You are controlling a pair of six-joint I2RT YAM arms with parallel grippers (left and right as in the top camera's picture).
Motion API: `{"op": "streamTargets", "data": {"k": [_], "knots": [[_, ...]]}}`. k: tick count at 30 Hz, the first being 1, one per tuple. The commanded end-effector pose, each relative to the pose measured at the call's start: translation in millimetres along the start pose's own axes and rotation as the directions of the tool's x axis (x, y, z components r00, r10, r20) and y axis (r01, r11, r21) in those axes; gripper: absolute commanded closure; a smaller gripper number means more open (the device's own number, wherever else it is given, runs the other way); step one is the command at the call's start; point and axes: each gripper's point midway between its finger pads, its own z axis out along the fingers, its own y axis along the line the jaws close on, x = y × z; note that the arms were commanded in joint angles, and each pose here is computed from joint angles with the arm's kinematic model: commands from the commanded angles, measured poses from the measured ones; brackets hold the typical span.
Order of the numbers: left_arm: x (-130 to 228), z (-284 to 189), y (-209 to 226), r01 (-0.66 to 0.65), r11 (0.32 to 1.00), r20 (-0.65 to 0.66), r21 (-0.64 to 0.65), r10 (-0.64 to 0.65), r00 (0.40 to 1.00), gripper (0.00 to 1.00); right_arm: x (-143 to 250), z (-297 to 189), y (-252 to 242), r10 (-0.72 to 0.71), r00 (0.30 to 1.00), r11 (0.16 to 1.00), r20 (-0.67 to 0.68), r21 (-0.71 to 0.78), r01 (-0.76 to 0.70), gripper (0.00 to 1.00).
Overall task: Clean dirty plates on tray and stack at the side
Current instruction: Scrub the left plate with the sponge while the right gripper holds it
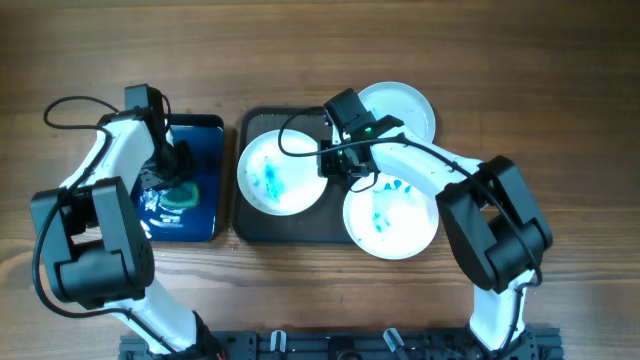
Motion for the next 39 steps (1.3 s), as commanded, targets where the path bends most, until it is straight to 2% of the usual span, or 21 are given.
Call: {"op": "streamTargets", "data": {"k": [1, 5, 8, 14, 17, 19, 21, 25, 30, 33, 39], "knots": [[1.7, 7.7, -5.4, -0.005, 1.000, -0.026, 0.024, 0.006, 1.000, 0.96, -3.2, 4.2, 3.1, -0.015, 1.000, 1.000, 0.007, 0.006, 0.015, 0.96], [2.8, 7.5, -8.3, -0.002, 0.999, -0.032, 0.041, 0.003, 0.999, 0.96, -2.5, 4.2, 2.7, -0.014, 1.000, 1.000, 0.004, 0.007, 0.014, 0.96], [1.6, -7.2, -20.5, -0.001, 0.993, -0.024, 0.115, 0.004, 1.000, 0.96, -2.8, 4.1, 2.8, -0.011, 1.000, 1.000, 0.005, 0.006, 0.011, 0.96], [-6.0, -105.9, -53.3, -0.065, 0.957, 0.153, 0.284, 0.021, 0.988, 0.96, 1.0, -0.5, 0.7, 0.001, 1.000, 1.000, -0.017, 0.006, -0.001, 0.96], [2.7, -130.6, -70.3, -0.054, 0.943, 0.186, 0.329, -0.009, 0.983, 0.96, 0.0, -7.7, -3.8, 0.015, 1.000, 1.000, -0.017, 0.014, -0.015, 0.96], [16.1, -134.5, -97.4, -0.095, 0.926, 0.171, 0.366, 0.034, 0.985, 0.96, -0.2, -11.7, -8.9, 0.026, 1.000, 0.999, -0.017, 0.032, -0.025, 0.96], [30.1, -121.7, -130.5, -0.127, 0.927, 0.143, 0.353, 0.080, 0.986, 0.96, 2.7, -12.5, -13.3, 0.041, 0.999, 0.998, -0.031, 0.043, -0.040, 0.96], [37.6, -90.9, -161.0, -0.153, 0.936, 0.109, 0.316, 0.125, 0.986, 0.96, 3.5, -14.8, -20.8, 0.067, 0.997, 0.997, -0.049, 0.044, -0.065, 0.96], [47.8, -33.7, -164.1, -0.113, 0.963, -0.025, 0.245, 0.123, 0.992, 0.96, 3.0, -15.4, -29.3, 0.089, 0.994, 0.996, -0.063, 0.037, -0.087, 0.96], [47.6, -7.4, -165.9, -0.097, 0.971, -0.059, 0.220, 0.113, 0.992, 0.96, 2.5, -15.2, -28.9, 0.086, 0.994, 0.996, -0.061, 0.035, -0.084, 0.96], [75.3, 20.7, -204.2, -0.167, 0.947, -0.114, 0.274, 0.204, 0.972, 0.96, 2.2, -15.2, -28.8, 0.086, 0.994, 0.996, -0.060, 0.035, -0.084, 0.96]]}}
